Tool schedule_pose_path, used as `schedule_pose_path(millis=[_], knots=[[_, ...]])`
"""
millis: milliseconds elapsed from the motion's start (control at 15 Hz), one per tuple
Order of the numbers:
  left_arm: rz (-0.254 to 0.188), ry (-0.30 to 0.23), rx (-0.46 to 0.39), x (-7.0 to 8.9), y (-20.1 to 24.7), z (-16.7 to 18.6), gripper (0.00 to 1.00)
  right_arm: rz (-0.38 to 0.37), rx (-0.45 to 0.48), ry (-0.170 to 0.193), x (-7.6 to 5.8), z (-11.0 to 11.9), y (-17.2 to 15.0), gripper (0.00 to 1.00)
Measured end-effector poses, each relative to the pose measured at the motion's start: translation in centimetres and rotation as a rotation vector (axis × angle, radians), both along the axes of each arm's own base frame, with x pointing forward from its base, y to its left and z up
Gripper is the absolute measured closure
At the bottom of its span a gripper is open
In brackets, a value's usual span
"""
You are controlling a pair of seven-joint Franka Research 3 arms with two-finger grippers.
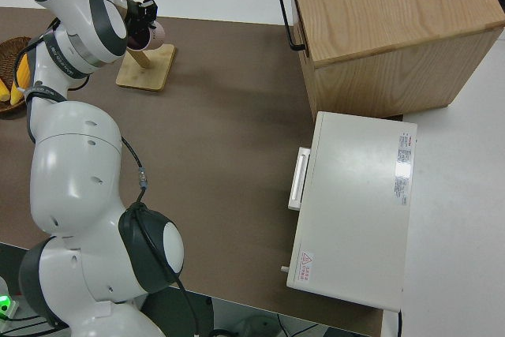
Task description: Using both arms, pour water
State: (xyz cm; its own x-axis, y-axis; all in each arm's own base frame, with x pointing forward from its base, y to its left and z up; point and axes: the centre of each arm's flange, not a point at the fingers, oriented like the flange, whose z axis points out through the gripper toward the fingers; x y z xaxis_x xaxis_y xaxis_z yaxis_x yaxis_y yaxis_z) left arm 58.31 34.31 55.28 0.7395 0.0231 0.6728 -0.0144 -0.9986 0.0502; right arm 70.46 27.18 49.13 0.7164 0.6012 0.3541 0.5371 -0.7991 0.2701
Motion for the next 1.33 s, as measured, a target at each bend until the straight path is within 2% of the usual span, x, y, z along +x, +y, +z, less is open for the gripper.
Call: schedule_pose_path(millis=[267, 533, 867, 933, 1067, 1267, 1333], knots=[[0.001, 0.021, -0.001, -0.4, -0.8, 1.6, 0.35, -0.005, -0.014, -0.001, 0.4, 0.9, -2.1, 0.94], [0.011, 0.044, -0.012, -0.8, -2.2, 3.5, 0.35, -0.009, -0.035, 0.014, 1.3, 1.2, -5.6, 0.94], [0.029, 0.077, -0.031, -0.5, -5.3, 5.5, 0.35, -0.014, -0.052, 0.064, 1.7, 2.1, -10.0, 0.94], [0.031, 0.080, -0.042, -0.4, -6.1, 5.9, 0.35, -0.030, -0.046, 0.095, 1.4, 2.3, -10.7, 0.94], [0.032, 0.098, -0.063, -0.3, -7.7, 6.5, 0.35, -0.068, -0.020, 0.180, 0.6, 2.5, -11.9, 0.94], [0.057, 0.146, -0.070, -0.2, -10.7, 7.6, 0.35, -0.147, 0.024, 0.305, -0.6, 2.8, -14.6, 0.94], [0.063, 0.156, -0.071, -0.3, -11.9, 8.0, 0.35, -0.181, 0.045, 0.335, -0.9, 2.9, -15.4, 0.94]])
